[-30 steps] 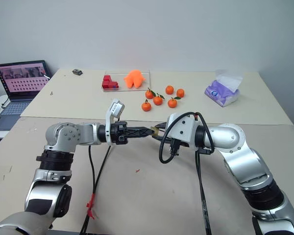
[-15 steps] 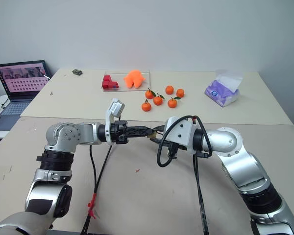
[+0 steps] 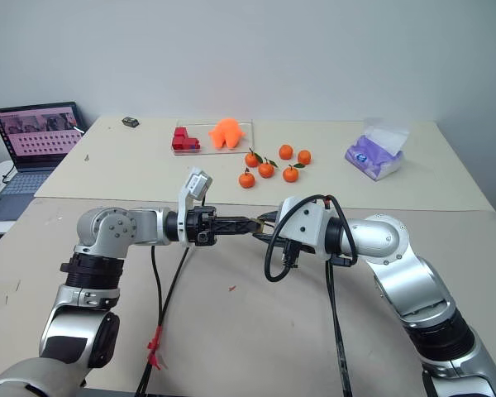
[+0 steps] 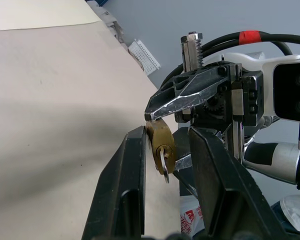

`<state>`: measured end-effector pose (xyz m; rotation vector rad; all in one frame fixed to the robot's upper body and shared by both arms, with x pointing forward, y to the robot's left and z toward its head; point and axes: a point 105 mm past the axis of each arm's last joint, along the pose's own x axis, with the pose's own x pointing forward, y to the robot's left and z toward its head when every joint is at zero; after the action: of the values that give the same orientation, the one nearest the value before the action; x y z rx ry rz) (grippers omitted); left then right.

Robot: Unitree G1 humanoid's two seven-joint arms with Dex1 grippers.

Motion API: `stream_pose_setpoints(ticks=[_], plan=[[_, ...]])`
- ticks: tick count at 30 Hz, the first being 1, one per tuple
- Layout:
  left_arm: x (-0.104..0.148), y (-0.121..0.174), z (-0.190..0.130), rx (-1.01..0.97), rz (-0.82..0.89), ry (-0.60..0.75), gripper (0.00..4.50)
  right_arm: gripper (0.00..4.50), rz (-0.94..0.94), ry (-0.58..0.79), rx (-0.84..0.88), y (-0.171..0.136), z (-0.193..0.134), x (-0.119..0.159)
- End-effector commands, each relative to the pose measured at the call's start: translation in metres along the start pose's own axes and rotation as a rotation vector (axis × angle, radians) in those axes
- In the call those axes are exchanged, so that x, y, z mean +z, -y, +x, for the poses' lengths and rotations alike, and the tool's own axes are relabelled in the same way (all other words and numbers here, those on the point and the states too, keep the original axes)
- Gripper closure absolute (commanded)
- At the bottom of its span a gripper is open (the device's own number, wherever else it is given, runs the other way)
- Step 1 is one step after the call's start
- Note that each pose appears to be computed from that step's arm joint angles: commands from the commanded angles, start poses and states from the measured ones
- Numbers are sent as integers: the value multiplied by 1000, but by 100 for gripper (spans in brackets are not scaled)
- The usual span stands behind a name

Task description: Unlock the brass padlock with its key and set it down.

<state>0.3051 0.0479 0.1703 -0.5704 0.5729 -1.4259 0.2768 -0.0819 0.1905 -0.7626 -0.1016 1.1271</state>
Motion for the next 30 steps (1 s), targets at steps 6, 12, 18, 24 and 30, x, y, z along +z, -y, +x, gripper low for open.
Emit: stream_pose_setpoints(ticks=[6, 12, 18, 24, 30], plan=[[8, 2, 1, 2, 38, 23, 417, 359, -60, 31, -35, 9, -3, 14], [9, 2, 1, 1, 40, 28, 448, 359, -62, 36, -33, 9, -2, 17], [5, -1, 1, 16, 43, 9, 448, 359, -55, 43, -29, 9, -1, 20], [6, -1, 2, 21, 40, 13, 448, 149, -19, 79, -15, 9, -3, 27], [8, -2, 0, 28, 41, 14, 448, 2, 73, 123, -17, 15, -14, 40]])
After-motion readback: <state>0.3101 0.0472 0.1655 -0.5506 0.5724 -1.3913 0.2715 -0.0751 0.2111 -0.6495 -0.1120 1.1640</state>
